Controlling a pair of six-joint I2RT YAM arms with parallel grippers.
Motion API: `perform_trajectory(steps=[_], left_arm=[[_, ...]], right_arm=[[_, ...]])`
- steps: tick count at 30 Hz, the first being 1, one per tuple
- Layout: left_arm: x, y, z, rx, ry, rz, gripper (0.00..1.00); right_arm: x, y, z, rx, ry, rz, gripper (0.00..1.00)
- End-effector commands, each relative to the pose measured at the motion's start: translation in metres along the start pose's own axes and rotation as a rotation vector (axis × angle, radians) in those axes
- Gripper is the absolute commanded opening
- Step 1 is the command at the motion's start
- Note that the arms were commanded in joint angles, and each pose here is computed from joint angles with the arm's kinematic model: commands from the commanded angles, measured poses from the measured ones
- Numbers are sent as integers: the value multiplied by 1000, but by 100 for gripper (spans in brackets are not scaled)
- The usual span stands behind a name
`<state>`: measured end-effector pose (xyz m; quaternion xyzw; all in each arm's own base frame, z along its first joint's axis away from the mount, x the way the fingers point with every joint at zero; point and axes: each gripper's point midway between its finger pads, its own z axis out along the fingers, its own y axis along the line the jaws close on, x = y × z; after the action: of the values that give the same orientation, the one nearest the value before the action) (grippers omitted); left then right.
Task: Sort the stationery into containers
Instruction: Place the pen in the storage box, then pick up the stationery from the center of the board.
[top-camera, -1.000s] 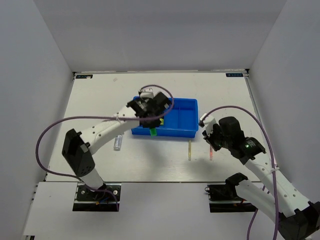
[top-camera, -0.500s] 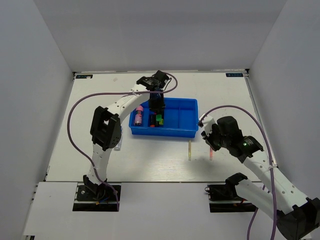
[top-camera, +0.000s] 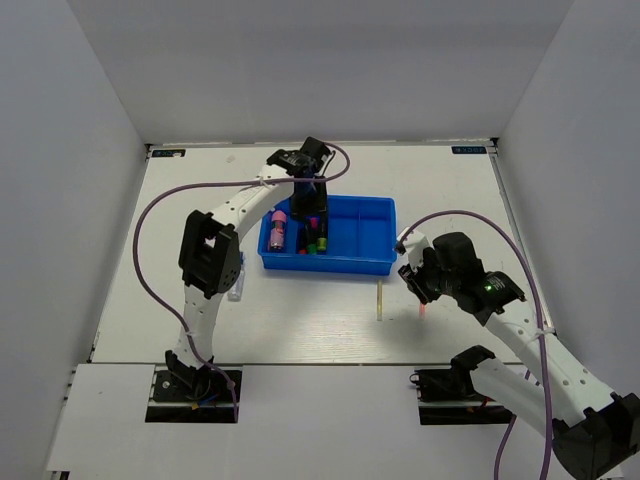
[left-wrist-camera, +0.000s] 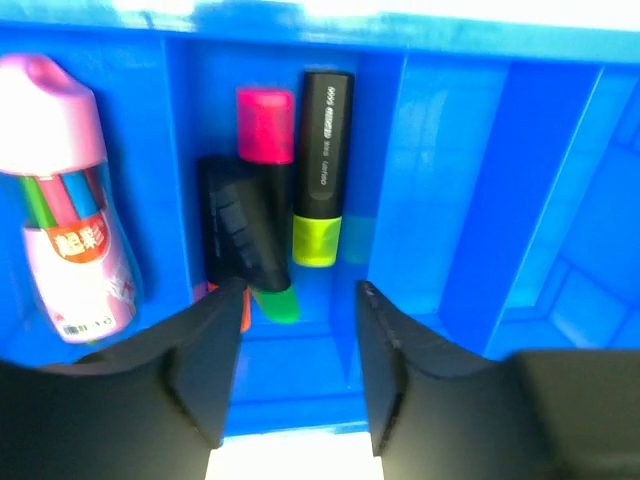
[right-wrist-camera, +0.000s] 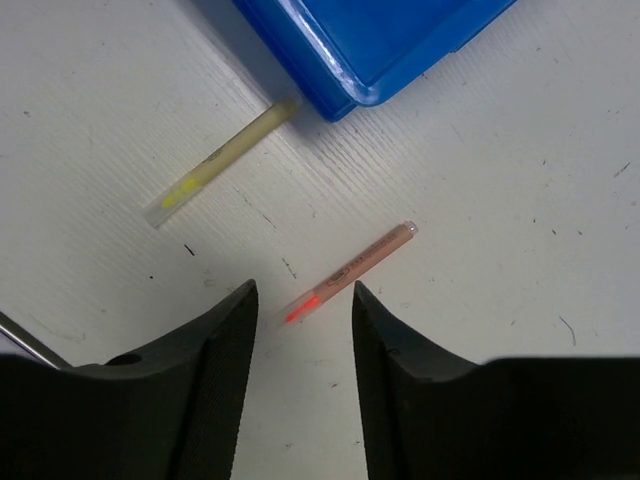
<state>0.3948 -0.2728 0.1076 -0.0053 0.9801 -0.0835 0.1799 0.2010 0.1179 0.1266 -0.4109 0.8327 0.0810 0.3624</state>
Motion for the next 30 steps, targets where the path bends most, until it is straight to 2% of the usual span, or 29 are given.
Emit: perform_trajectory(steps=[1,4,5,6,7,8,9,10,11,12,13,14,15,16,17,18,20,21,22,23,30], left_arm=[[-16,-5,-16,45,-35,3,60],[-21,-7,-28,62,-57,8,60],[-18,-6,-31,62,-50,7,55],[-18,-9,-43,83,-65,10,44],[-15,-8,-45,80,-73,15,12],[-19,-9,-77,106,-142,27,3],[-16,6,-77,17,-185,44,0],[-4,18,-73,-24,-172,52,0],[-7,26,-107,-20,-243,16,0],[15,55,-92,-85,-182,-8,4],[21,66,-92,-94,-172,-37,22],[23,71,-121,-34,-222,-86,28],[46,116,-93,-95,-145,-168,33],[57,120,-89,-36,-106,-201,42],[38,125,-113,84,-222,-256,46],[80,147,-82,50,-113,-288,50],[92,178,-80,28,-110,-322,59],[103,185,-75,8,-85,-302,61],[111,194,-68,-24,-68,-296,63],[118,199,-65,-48,-42,-270,66],[118,204,-41,-61,-69,-211,72]], right_arm=[[-4,-2,2,8,-17,7,48],[-4,-3,2,8,-11,13,48],[-2,-2,3,6,-3,16,48],[-2,-2,3,6,-1,17,45],[-3,-2,3,7,-4,12,38],[-2,-3,3,11,-1,20,27],[-2,-3,4,12,-1,24,13],[-2,-3,4,13,1,21,0],[-2,-4,4,16,1,24,0],[-2,-4,5,17,4,24,0],[-1,-3,5,11,7,25,0],[-1,-3,7,9,12,27,14],[0,-3,8,6,20,25,49],[-2,-3,8,2,21,23,61],[-2,-3,9,-4,26,25,68],[-1,-2,11,-9,35,23,71],[-4,-1,10,-23,32,15,64],[-3,-1,12,-26,42,20,57],[-4,1,12,-38,39,21,44],[-3,1,12,-41,44,21,40],[5,0,16,-33,75,21,38]])
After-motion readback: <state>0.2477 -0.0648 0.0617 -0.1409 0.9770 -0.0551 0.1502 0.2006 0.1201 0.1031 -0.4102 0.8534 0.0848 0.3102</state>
